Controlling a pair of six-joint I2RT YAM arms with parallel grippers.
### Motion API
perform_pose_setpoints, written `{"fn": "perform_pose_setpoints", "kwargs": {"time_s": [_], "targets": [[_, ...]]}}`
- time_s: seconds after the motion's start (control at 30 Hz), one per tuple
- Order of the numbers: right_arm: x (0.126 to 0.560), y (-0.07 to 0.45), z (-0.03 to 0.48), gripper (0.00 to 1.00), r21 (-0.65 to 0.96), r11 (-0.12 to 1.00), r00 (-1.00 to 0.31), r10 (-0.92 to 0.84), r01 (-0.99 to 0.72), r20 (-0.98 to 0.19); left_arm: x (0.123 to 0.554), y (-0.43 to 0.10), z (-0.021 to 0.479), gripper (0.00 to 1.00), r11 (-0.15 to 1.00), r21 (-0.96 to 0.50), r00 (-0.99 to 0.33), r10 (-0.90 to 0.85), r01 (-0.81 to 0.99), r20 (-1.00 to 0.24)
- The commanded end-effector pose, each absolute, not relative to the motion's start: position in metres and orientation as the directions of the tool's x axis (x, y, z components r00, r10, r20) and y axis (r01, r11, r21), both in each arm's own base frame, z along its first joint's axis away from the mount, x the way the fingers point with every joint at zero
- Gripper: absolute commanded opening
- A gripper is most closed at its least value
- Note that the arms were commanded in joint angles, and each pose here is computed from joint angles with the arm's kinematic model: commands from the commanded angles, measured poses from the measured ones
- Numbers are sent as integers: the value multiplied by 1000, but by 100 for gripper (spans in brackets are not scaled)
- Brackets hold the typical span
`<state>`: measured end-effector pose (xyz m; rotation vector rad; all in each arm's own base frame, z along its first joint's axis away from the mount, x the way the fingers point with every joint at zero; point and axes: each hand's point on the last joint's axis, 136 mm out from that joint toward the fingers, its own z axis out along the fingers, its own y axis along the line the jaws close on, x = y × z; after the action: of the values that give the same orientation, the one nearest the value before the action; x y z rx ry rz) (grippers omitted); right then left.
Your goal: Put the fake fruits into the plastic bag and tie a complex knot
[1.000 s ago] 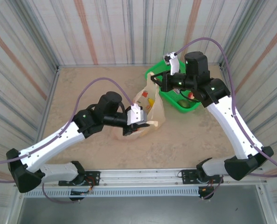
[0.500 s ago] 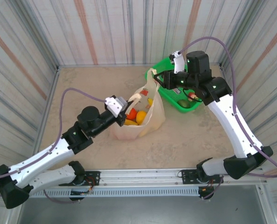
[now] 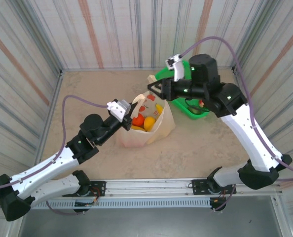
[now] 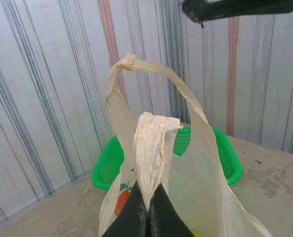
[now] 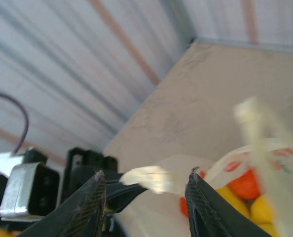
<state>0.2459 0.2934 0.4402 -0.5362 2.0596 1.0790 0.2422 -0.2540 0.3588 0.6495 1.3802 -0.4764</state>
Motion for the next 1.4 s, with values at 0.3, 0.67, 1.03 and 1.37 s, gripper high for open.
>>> {"fn": "perform_pose_setpoints", "kwargs": {"time_s": [0.3, 0.67, 1.03, 1.37], "targets": [[277, 311, 387, 57, 359, 724, -613, -110, -589, -782, 236, -249, 369, 0, 734, 110, 155, 7, 670, -988], [251, 334, 377, 59, 643, 497, -761, -57, -583, -646, 241, -252, 363, 0, 738, 108, 144, 15, 666, -990], [262, 313, 375, 85, 834, 386, -864, 154, -394, -480, 240, -254, 363, 0, 730, 116, 148, 21, 673, -989], [244, 334, 377, 85, 807, 381, -843, 113, -451, -525, 242, -262, 355, 0, 718, 109, 127, 29, 688, -991]]}}
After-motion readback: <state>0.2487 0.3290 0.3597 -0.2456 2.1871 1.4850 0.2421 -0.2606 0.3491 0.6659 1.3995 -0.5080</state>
